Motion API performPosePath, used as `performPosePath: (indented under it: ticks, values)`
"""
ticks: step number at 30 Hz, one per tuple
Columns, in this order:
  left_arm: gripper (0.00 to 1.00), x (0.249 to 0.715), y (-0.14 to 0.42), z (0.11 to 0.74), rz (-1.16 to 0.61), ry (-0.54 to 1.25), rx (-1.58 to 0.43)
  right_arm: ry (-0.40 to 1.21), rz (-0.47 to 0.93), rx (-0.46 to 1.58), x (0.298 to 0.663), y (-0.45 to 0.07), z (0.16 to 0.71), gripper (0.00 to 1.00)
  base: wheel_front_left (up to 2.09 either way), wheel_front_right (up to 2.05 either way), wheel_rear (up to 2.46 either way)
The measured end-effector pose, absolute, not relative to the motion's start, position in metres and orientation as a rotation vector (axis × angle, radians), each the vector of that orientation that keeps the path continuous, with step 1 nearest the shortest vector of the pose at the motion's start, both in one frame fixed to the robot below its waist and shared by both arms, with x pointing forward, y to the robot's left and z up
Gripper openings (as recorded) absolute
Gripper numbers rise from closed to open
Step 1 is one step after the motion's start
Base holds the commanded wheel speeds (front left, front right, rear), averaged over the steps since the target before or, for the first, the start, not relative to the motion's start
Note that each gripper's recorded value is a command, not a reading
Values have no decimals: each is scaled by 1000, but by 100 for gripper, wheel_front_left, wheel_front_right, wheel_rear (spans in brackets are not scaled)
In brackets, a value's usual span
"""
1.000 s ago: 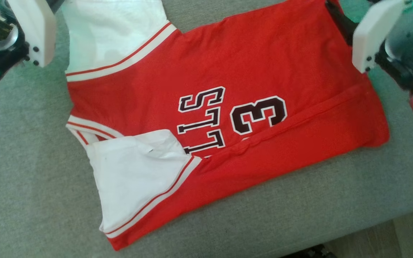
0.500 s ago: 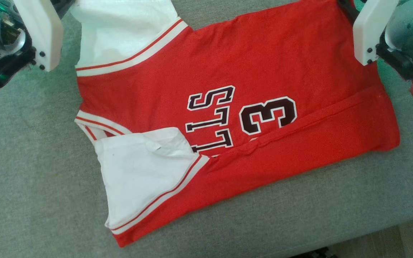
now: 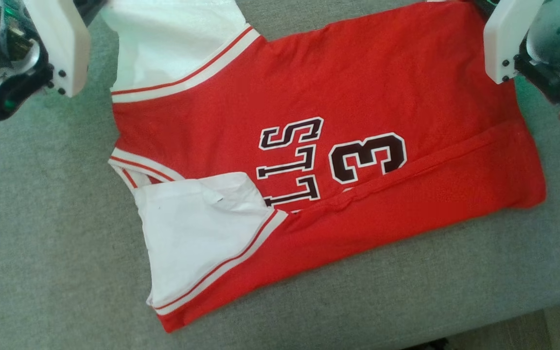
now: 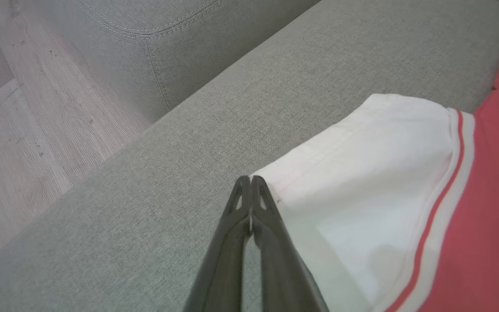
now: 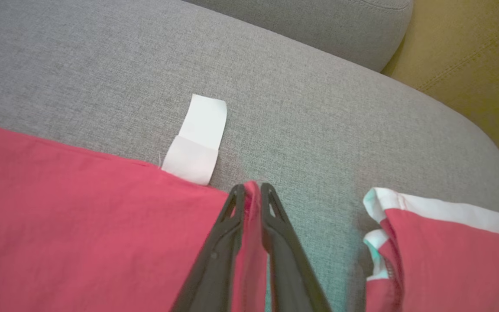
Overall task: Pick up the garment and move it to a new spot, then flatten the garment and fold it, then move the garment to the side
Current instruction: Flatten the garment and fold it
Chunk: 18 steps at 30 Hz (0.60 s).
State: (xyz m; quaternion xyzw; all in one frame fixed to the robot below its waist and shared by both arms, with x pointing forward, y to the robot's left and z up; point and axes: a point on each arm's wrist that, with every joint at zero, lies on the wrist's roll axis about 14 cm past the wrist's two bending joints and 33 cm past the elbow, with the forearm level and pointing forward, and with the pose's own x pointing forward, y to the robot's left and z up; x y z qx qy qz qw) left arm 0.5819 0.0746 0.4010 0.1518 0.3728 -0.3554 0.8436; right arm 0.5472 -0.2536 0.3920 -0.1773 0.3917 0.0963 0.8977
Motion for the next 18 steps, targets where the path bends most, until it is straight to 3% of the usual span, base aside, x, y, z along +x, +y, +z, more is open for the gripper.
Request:
performPosePath:
  ticks: [3,10,18]
  values:
    - [0,579,75,399,-753,797,320,808,202,-376,549,-253,393,0,0,0,0]
    - [0,582,74,406,-755,755,317,809,199,-333,549,-251,391,0,0,0,0]
    - [0,595,68,436,-764,576,312,685,131,-122,565,-258,418,0,0,0,0]
